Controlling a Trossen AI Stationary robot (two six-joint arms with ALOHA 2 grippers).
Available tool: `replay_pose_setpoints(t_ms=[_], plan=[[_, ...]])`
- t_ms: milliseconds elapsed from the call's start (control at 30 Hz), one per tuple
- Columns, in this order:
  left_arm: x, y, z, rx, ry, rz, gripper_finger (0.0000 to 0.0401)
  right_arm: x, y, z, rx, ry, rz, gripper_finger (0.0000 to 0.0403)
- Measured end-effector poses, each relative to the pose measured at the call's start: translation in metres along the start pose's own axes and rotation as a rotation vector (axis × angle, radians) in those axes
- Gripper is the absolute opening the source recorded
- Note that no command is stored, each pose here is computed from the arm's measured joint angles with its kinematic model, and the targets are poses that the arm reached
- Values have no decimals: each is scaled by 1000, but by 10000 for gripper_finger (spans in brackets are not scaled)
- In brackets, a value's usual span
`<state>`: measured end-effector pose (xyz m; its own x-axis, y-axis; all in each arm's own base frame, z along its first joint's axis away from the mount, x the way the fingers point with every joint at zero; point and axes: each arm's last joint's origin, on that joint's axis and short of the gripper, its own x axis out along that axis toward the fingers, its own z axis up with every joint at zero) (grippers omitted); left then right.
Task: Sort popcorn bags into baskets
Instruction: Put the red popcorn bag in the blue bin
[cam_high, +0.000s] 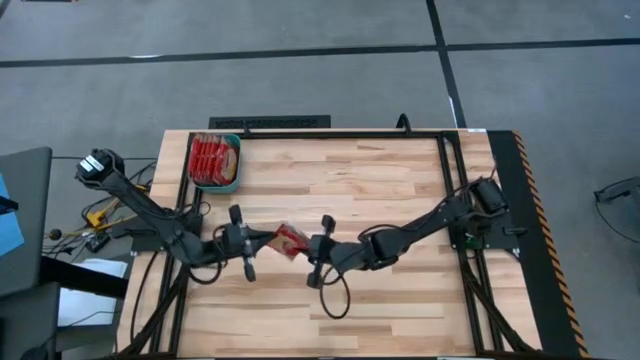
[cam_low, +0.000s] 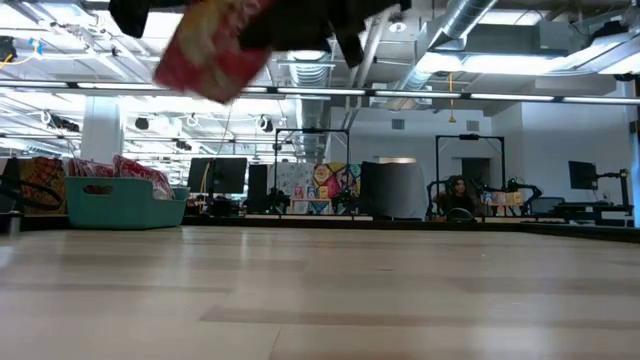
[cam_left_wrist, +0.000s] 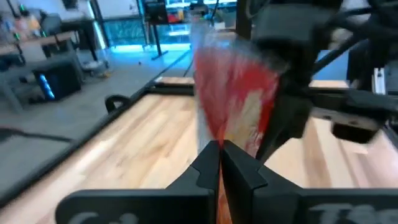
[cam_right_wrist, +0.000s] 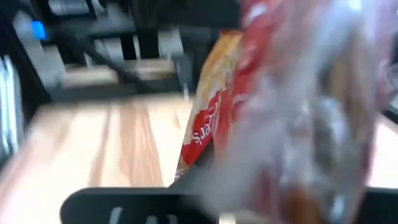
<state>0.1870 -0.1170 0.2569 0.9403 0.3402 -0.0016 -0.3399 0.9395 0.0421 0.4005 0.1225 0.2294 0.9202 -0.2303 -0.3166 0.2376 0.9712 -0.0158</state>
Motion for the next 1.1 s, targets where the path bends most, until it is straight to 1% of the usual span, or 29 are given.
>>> replay_pose_setpoints(t_ms=[67, 167, 267, 300, 367, 467, 600, 633, 700, 800, 900, 1000, 1100], plan=[[-3, 3, 4, 44, 6, 1, 5, -4, -7, -3, -26, 115, 37, 16], [-5, 8, 11, 94, 29, -7, 28, -9, -17, -12, -22, 282, 106, 16], [3, 14, 22, 63, 11, -55, 66, -13, -25, -15, -2, 400, 181, 16], [8, 16, 24, 51, 11, -84, 80, -12, -27, -15, 6, 424, 219, 16], [23, 19, 22, 30, 38, -187, 111, -11, -31, -18, 14, 474, 279, 16], [46, 24, 18, -5, 106, -303, 161, -8, -35, -18, 37, 497, 353, 16], [74, 30, 17, -37, 159, -390, 219, -7, -37, -18, 48, 515, 390, 17], [81, 31, 16, -44, 178, -407, 230, -7, -37, -18, 48, 513, 392, 18], [96, 32, 16, -96, 211, -444, 246, -7, -37, -18, 37, 514, 401, 19], [117, 32, 12, -146, 326, -566, 254, -8, -37, -18, 29, 524, 426, 19], [136, 28, 6, -163, 440, -626, 250, -7, -38, -19, 30, 531, 421, 19], [150, 24, 2, -150, 512, -660, 231, -7, -39, -19, 30, 531, 419, 22], [161, 18, -5, -124, 571, -688, 197, -7, -39, -19, 29, 537, 416, 22]])
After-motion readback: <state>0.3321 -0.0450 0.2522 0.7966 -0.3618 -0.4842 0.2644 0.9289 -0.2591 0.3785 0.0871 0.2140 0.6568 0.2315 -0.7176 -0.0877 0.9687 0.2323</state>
